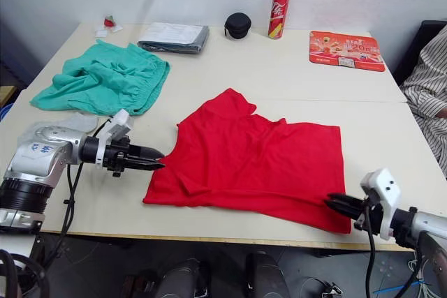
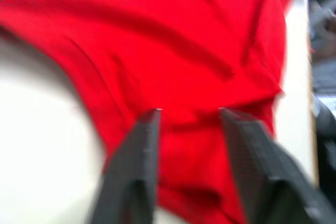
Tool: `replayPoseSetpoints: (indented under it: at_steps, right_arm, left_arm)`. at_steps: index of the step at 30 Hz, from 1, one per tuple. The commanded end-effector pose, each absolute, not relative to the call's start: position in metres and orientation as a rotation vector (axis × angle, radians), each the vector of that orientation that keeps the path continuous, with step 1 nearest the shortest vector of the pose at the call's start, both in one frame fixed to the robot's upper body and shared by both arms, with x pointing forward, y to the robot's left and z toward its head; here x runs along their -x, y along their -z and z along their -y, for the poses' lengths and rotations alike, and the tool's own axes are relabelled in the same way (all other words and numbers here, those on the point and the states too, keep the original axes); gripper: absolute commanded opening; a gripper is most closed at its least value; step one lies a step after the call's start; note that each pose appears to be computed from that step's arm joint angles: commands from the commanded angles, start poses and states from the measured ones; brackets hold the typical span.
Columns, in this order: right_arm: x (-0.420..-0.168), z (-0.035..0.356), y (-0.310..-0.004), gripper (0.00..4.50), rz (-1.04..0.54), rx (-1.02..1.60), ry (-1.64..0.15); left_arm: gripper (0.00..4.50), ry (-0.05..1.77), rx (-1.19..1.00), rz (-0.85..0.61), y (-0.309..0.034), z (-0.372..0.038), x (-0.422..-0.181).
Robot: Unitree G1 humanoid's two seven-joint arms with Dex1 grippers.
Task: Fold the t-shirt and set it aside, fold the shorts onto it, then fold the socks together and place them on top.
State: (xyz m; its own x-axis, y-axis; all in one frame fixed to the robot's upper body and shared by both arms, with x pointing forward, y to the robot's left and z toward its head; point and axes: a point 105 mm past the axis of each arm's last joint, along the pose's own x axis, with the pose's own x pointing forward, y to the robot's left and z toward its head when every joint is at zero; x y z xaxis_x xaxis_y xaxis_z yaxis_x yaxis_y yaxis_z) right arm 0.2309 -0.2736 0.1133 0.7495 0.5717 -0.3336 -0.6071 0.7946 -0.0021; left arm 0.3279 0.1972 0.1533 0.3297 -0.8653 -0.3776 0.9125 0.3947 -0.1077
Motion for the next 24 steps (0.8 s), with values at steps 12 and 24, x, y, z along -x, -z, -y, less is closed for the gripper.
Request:
replayPoseSetpoints:
  at_steps: [12, 24]
  right_arm:
    - [-0.171, 0.196, -0.124, 1.04, -0.212, 0.255, -0.904]
    - [-0.221, 0.203, -0.07, 0.0, -0.219, 0.344, -0.796]
  left_arm:
    - [2.11, 1.487, -0.308, -0.238, -0.15, -0.171, -0.25]
    - [0.04, 1.432, -0.382, -0.214, -0.1, -0.128, -0.28]
